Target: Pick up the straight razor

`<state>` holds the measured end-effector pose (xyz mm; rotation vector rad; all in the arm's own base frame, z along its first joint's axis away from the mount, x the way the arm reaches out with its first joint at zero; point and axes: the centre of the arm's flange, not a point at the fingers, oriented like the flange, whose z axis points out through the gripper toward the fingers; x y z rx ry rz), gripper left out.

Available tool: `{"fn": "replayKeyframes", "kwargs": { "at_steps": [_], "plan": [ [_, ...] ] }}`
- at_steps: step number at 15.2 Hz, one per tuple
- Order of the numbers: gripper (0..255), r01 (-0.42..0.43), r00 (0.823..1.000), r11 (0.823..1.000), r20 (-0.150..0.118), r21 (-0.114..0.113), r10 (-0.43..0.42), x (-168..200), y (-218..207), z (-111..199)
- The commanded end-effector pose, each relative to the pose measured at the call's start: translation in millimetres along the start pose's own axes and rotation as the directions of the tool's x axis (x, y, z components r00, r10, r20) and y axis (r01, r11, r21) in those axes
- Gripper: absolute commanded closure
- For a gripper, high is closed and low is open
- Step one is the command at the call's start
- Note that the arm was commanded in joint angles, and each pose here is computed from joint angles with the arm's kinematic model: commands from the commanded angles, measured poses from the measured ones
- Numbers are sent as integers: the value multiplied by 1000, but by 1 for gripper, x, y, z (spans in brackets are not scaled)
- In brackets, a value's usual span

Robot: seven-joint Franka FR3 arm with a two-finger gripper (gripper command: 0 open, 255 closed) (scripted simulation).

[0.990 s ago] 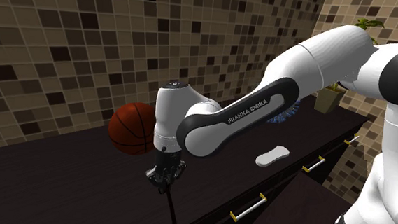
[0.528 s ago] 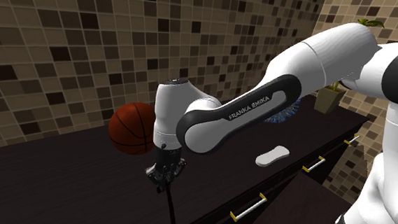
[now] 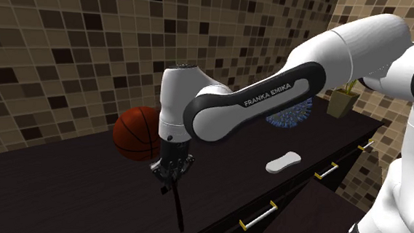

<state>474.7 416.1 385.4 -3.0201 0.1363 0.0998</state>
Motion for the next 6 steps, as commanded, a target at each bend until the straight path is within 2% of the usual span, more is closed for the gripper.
{"fn": "replayKeyframes", "kwargs": {
  "at_steps": [1, 6],
  "plan": [
    [255, 0, 1000, 1000, 0, 0, 0, -1, -1, -10],
    [255, 0, 1000, 1000, 0, 0, 0, -2, -3, -26]
  ]
}}
